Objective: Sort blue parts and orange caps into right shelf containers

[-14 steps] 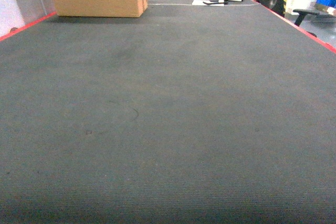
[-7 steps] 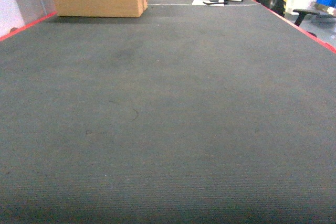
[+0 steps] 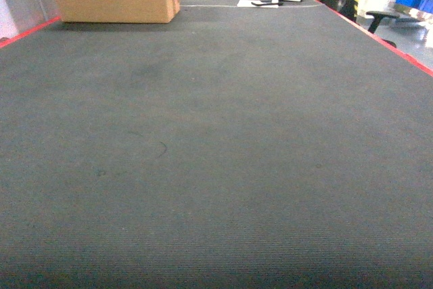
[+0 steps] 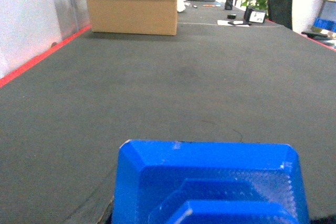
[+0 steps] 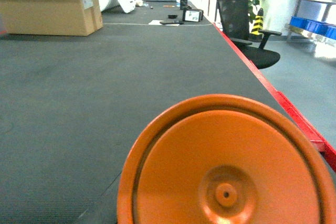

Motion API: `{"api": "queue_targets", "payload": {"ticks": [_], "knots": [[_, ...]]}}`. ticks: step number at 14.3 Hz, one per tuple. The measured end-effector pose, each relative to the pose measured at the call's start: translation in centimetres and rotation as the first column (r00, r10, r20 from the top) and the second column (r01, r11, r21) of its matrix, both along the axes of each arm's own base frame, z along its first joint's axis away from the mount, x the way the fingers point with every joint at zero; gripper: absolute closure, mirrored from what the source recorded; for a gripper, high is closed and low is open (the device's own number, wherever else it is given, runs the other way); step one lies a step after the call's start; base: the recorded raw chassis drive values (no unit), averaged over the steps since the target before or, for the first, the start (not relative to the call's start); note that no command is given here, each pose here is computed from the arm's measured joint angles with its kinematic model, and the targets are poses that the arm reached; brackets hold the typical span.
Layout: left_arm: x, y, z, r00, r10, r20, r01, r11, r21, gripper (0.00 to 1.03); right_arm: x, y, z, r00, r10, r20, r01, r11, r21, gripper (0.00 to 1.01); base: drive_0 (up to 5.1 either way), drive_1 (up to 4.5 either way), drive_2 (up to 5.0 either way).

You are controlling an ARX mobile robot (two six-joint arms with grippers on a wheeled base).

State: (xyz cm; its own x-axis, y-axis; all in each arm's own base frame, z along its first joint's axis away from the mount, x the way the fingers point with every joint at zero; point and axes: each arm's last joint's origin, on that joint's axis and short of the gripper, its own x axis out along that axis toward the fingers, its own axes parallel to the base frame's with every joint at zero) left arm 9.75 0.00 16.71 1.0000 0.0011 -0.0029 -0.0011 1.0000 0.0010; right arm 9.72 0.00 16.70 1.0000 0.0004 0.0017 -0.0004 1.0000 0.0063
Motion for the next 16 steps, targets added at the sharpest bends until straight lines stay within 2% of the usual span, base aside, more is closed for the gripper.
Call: {"api": "queue_targets", "payload": {"ticks": [16], "knots": [[0.0, -0.01, 0.0, 1.0, -0.002, 0.0, 0.002, 1.0, 0.0, 0.59, 0.0, 0.0, 0.0, 1.0, 0.0, 0.0, 0.0, 1.0, 0.0, 0.56, -1.7, -1.67, -1.7]]}}
